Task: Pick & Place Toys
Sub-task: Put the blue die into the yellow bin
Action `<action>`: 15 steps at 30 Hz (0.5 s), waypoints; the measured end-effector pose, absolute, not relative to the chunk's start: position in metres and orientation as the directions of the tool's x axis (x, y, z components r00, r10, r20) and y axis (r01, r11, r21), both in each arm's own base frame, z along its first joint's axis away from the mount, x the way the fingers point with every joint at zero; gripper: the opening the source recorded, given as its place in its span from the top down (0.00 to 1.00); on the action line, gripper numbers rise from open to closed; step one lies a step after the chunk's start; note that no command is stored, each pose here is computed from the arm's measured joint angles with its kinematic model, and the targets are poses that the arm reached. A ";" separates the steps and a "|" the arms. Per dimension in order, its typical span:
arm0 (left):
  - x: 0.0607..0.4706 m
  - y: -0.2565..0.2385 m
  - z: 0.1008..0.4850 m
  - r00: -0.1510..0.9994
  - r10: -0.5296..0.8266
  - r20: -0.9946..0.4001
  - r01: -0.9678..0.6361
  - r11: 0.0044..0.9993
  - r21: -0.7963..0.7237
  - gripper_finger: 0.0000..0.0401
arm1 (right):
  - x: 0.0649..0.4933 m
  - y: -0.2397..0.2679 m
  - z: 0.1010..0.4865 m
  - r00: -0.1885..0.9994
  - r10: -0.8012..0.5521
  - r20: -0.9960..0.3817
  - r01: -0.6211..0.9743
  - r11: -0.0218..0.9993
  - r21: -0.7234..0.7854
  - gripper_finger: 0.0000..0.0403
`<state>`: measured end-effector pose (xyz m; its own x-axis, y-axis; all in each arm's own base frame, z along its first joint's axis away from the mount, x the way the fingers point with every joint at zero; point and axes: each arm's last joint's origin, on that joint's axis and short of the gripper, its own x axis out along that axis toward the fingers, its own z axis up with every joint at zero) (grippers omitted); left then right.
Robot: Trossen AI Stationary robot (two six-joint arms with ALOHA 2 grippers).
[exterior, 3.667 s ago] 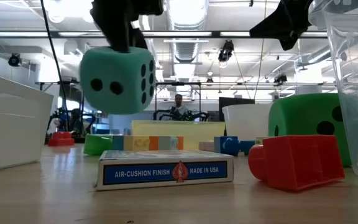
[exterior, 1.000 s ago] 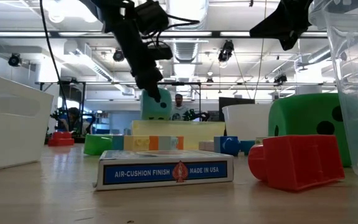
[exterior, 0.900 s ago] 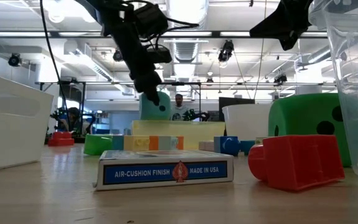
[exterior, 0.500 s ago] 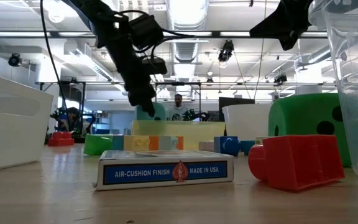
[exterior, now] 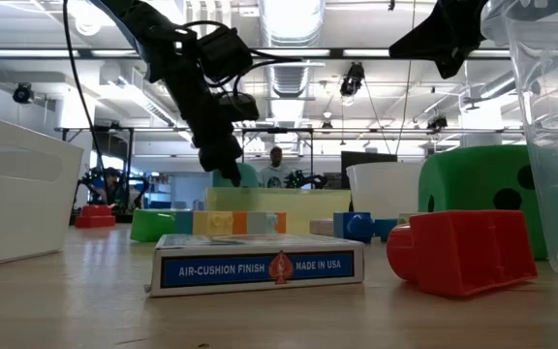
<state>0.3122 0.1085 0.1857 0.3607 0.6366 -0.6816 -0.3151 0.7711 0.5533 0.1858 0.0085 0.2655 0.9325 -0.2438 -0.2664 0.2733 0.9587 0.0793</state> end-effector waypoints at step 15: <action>0.308 0.104 0.167 0.367 0.627 -0.687 -0.323 0.778 0.538 0.79 | 0.186 0.009 0.265 0.932 -0.243 -0.267 0.273 0.959 0.079 0.95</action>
